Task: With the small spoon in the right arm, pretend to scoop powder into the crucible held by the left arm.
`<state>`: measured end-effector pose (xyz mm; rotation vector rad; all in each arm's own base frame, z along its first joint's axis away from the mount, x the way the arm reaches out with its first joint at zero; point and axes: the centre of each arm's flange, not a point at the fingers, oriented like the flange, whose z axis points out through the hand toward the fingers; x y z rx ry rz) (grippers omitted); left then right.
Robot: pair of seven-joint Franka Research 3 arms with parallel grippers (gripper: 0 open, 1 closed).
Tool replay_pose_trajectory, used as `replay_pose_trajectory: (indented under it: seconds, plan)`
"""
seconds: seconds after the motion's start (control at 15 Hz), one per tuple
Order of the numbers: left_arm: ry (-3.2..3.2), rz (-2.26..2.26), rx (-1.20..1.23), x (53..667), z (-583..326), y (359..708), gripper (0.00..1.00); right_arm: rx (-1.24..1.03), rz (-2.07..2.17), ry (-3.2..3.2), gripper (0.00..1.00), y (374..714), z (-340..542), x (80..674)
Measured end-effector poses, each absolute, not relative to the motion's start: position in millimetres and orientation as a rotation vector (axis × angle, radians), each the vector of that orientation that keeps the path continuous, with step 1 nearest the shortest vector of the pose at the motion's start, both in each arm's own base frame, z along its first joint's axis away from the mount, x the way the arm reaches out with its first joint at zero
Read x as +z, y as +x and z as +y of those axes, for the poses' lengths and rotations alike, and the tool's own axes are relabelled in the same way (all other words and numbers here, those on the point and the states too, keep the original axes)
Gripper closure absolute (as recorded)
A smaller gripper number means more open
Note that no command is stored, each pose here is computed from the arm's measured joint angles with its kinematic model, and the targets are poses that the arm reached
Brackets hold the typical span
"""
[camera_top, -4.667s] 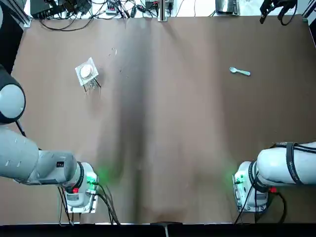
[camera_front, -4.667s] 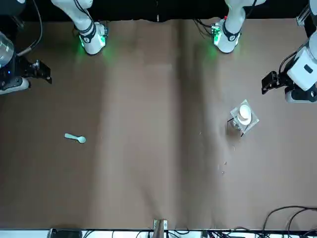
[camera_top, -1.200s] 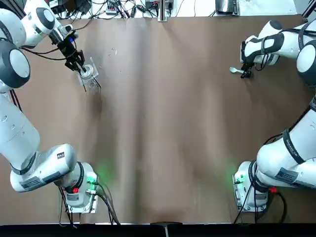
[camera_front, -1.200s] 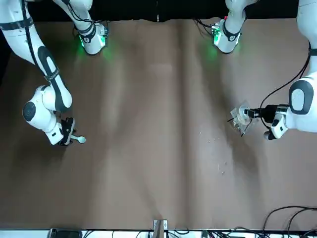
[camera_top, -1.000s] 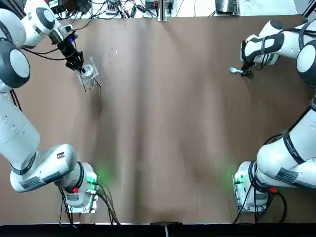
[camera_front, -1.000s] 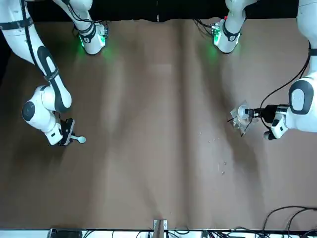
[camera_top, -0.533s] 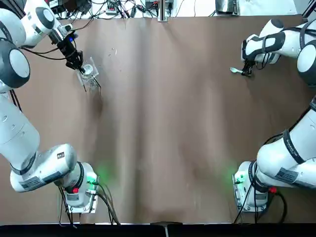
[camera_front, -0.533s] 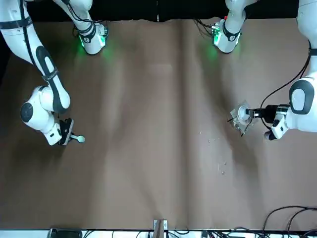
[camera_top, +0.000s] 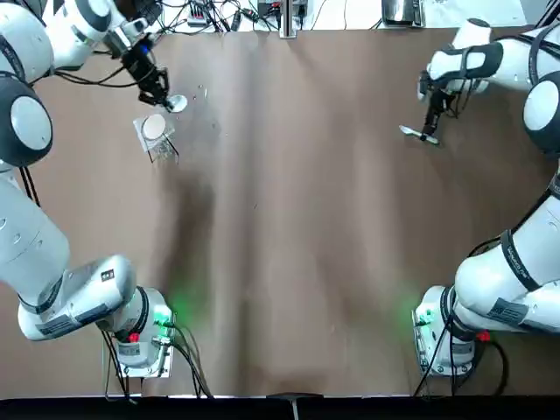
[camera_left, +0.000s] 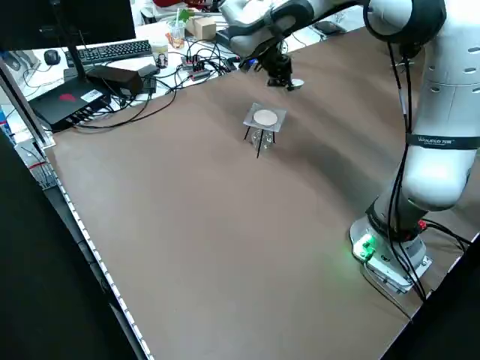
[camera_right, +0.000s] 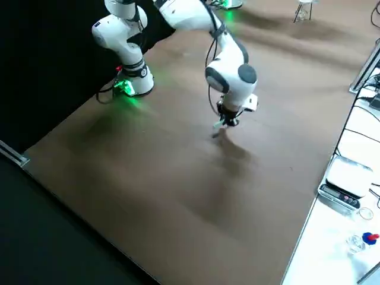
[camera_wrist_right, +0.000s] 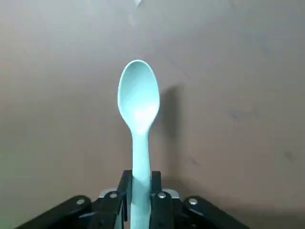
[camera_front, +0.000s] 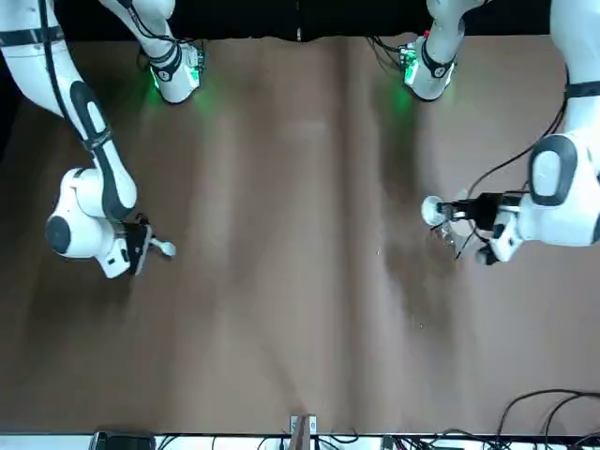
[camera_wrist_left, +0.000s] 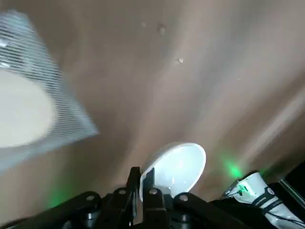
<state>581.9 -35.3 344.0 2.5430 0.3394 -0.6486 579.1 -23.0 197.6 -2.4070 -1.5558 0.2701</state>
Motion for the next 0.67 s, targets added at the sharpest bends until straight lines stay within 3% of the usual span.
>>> replay_pose_trajectory:
  seconds: [0.67]
  plan:
    - [2.604, 0.487, -0.486, 366.0, -270.2, 563.9, 0.93, 0.501, -0.826, -2.542, 0.81, 541.0, 197.4, 235.3]
